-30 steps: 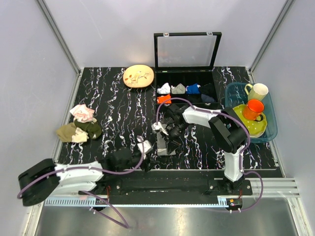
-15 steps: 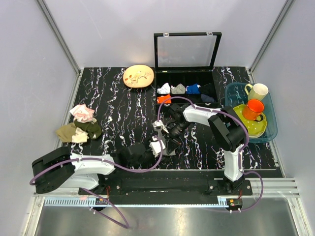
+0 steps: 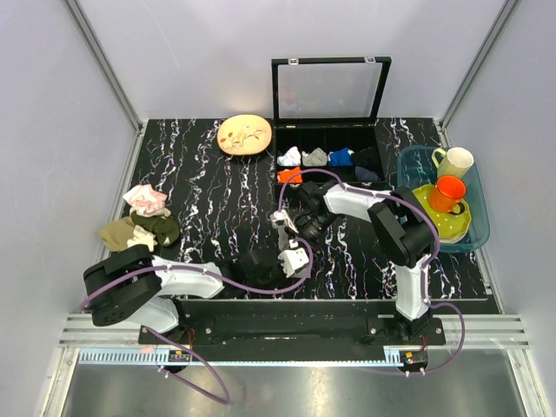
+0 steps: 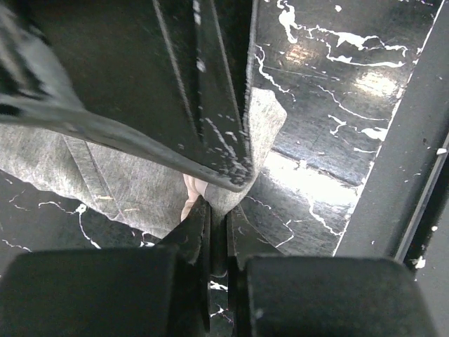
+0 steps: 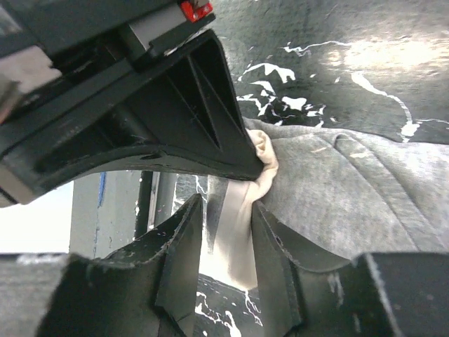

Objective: Roll the underwear
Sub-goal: Roll the underwear to the center of the board.

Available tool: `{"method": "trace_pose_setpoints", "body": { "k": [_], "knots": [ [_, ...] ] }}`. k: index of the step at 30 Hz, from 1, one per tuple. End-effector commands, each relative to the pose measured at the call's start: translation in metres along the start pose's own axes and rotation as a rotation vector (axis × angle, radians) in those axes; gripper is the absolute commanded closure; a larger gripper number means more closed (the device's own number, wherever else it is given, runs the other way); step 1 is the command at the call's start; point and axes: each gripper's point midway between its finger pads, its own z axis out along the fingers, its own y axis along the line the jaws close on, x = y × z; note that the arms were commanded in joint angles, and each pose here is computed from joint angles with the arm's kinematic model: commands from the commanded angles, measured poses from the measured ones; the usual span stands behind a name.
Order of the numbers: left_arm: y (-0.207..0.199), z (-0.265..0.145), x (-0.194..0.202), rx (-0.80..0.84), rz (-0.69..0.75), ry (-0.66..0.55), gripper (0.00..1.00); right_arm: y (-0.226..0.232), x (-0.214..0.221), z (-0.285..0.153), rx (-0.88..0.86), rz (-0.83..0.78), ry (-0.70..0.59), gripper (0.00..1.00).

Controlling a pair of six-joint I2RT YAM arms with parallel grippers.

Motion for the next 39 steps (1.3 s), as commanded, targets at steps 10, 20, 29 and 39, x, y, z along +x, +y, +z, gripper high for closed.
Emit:
{"method": "trace_pose_setpoints", "body": {
  "k": [10, 20, 29, 39],
  "knots": [
    [-0.007, 0.006, 0.005, 0.243, -0.371, 0.075, 1.00, -0.020, -0.016, -0.101, 0.298, 0.110, -0.156, 0.52],
    [-0.012, 0.017, 0.035, 0.388, -0.793, 0.340, 1.00, 0.037, -0.031, -0.128, 0.465, -0.502, -0.145, 0.37],
    [-0.005, 0.027, 0.051, 0.383, -1.015, 0.390, 0.98, 0.021, -0.018, -0.049, 0.430, -0.813, 0.160, 0.30],
    [0.002, 0.033, 0.048, 0.371, -1.050, 0.356, 0.94, -0.023, 0.020, -0.031, 0.483, -0.811, 0.335, 0.34]
  ]
}}
